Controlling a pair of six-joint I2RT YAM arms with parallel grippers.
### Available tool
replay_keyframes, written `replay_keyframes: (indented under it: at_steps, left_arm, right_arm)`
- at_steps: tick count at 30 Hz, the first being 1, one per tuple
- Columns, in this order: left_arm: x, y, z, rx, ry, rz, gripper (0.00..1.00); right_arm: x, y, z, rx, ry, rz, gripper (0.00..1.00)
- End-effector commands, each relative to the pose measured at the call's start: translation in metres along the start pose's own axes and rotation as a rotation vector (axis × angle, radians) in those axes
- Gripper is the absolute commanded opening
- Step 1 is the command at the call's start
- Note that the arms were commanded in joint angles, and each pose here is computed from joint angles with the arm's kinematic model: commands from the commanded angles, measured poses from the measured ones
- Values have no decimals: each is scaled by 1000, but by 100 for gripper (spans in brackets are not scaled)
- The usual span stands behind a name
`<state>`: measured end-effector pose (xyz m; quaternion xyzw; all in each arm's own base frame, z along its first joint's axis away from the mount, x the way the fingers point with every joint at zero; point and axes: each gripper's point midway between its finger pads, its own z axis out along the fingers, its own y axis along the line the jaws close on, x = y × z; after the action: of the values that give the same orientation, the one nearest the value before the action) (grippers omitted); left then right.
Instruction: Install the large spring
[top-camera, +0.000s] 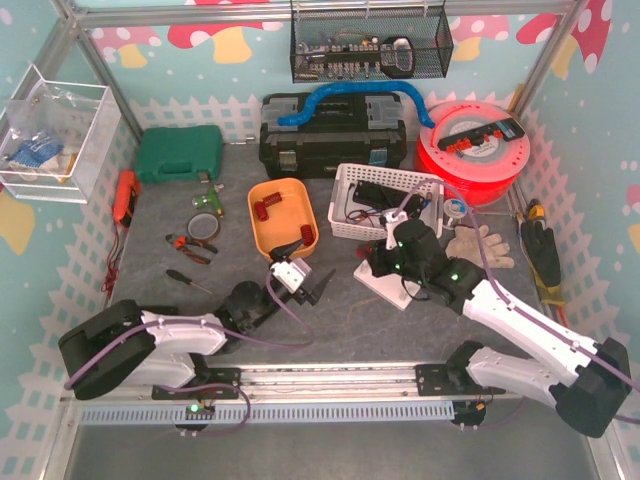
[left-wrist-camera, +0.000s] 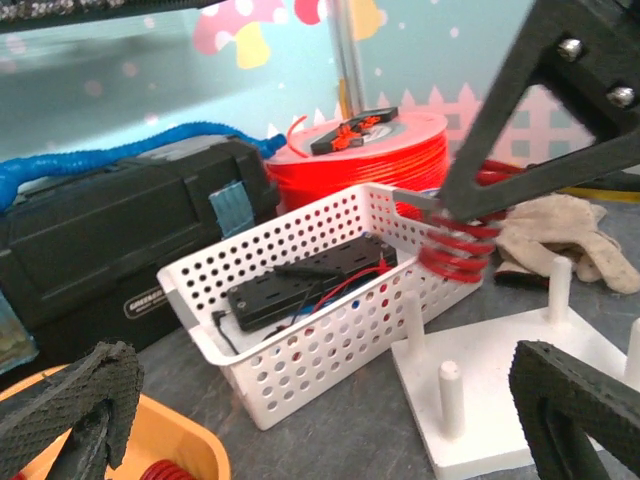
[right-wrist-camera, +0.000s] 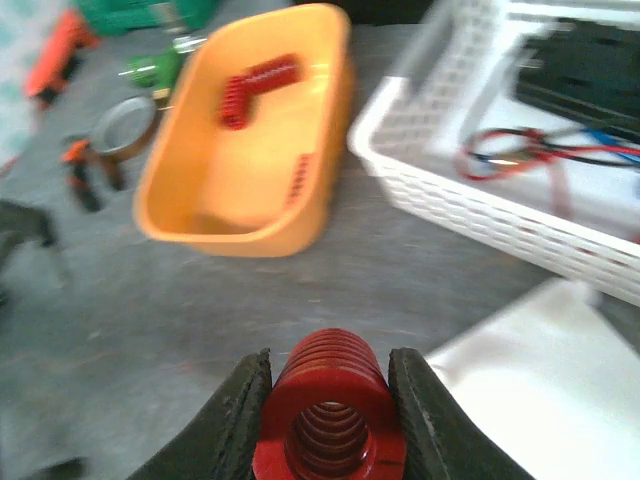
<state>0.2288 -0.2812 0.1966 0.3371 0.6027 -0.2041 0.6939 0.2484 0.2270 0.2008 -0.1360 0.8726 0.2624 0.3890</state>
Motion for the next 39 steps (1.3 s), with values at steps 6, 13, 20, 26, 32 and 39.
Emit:
replay_keyframes:
  at_steps: [6, 13, 20, 26, 32, 39]
  left_arm:
    - [-8, 28, 2, -127, 1, -89, 99]
    - [-9, 37, -2, -153, -4, -110, 99]
    - [-11, 37, -4, -153, -10, -105, 99]
    - [-12, 37, -5, -154, -15, -105, 99]
    - [-12, 37, -5, -153, -15, -103, 99]
    - [-12, 37, -5, -153, -16, -101, 99]
  right_arm:
    - [29, -109, -49, 594, 4, 214, 0]
    - [36, -145, -63, 680, 23, 300, 0]
    - [38, -157, -57, 660, 22, 323, 0]
    - [47, -163, -48, 670, 57, 316, 0]
    - [51, -171, -45, 701, 63, 310, 0]
    - [58, -173, -38, 694, 78, 311, 0]
